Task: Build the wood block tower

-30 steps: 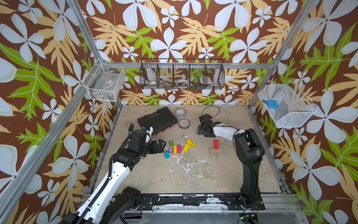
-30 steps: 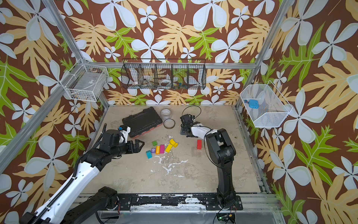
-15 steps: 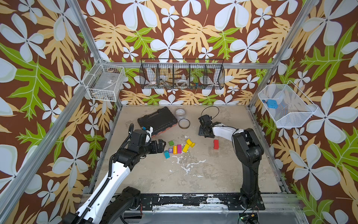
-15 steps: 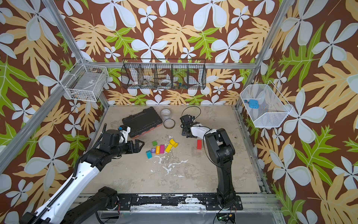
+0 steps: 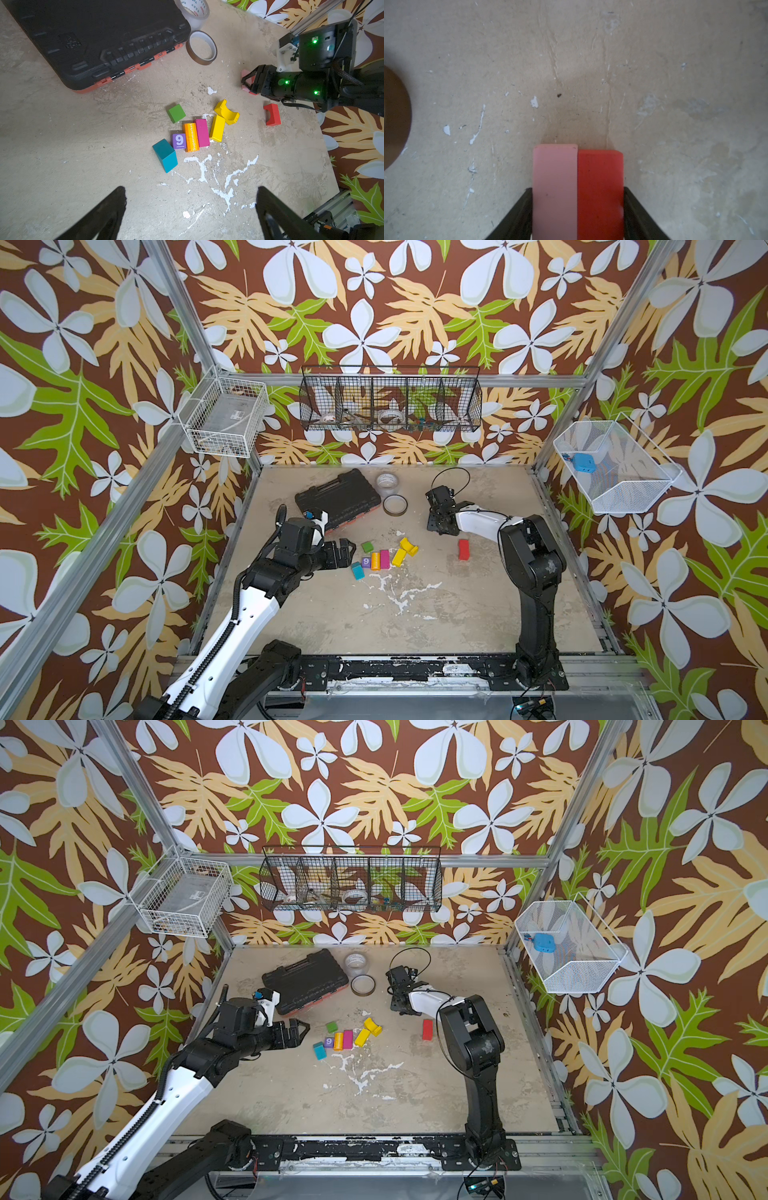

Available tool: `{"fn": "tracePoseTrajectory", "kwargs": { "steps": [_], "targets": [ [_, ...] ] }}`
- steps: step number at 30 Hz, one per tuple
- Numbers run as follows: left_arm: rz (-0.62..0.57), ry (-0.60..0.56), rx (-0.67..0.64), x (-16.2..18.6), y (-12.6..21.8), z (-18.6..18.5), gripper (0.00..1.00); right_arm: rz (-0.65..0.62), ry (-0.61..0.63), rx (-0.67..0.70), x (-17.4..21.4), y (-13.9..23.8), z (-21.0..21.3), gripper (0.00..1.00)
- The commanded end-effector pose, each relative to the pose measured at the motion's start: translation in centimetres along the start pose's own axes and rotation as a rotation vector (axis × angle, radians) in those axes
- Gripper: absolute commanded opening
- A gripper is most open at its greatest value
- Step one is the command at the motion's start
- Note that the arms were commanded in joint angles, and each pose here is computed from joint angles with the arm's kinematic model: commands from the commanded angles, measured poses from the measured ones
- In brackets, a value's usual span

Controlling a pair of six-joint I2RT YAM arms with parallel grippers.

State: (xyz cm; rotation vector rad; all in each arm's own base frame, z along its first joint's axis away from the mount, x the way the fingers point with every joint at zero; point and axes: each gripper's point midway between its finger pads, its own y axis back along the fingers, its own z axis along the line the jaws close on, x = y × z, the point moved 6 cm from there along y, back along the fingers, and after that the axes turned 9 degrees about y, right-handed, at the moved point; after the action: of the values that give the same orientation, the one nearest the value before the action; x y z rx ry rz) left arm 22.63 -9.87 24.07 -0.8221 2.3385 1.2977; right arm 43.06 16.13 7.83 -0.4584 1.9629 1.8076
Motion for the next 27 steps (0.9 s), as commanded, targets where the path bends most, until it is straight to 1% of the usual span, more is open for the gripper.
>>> {"fn": "tracePoseTrajectory", "kwargs": {
  "steps": [1,9,14,17,19,27],
  "targets": [
    [-0.006,-0.009,0.012,-0.1,0.1,-0.2,0.98,0.001,0.004,0.003,0.2,0.3,-0.2,0.59],
    [-0.005,-0.009,0.012,-0.1,0.0,-0.2,0.98,-0.003,0.023,-0.022,0.4,0.8,0.1,0.59],
    [-0.004,-0.008,0.011,-0.1,0.0,-0.2,0.98,-0.014,0.059,-0.041,1.1,1.7,0.7,0.59],
    [-0.005,-0.008,0.011,-0.1,0.0,-0.2,0.98,-0.006,0.106,-0.053,2.5,2.3,1.5,0.58],
    [-0.006,-0.007,0.011,-0.1,0.1,-0.2,0.98,0.020,0.158,-0.087,5.3,2.7,1.8,0.58],
    [-0.005,-0.008,0.009,-0.1,0.0,-0.2,0.98,0.020,0.161,-0.089,5.6,2.9,1.7,0.59]
  ]
}}
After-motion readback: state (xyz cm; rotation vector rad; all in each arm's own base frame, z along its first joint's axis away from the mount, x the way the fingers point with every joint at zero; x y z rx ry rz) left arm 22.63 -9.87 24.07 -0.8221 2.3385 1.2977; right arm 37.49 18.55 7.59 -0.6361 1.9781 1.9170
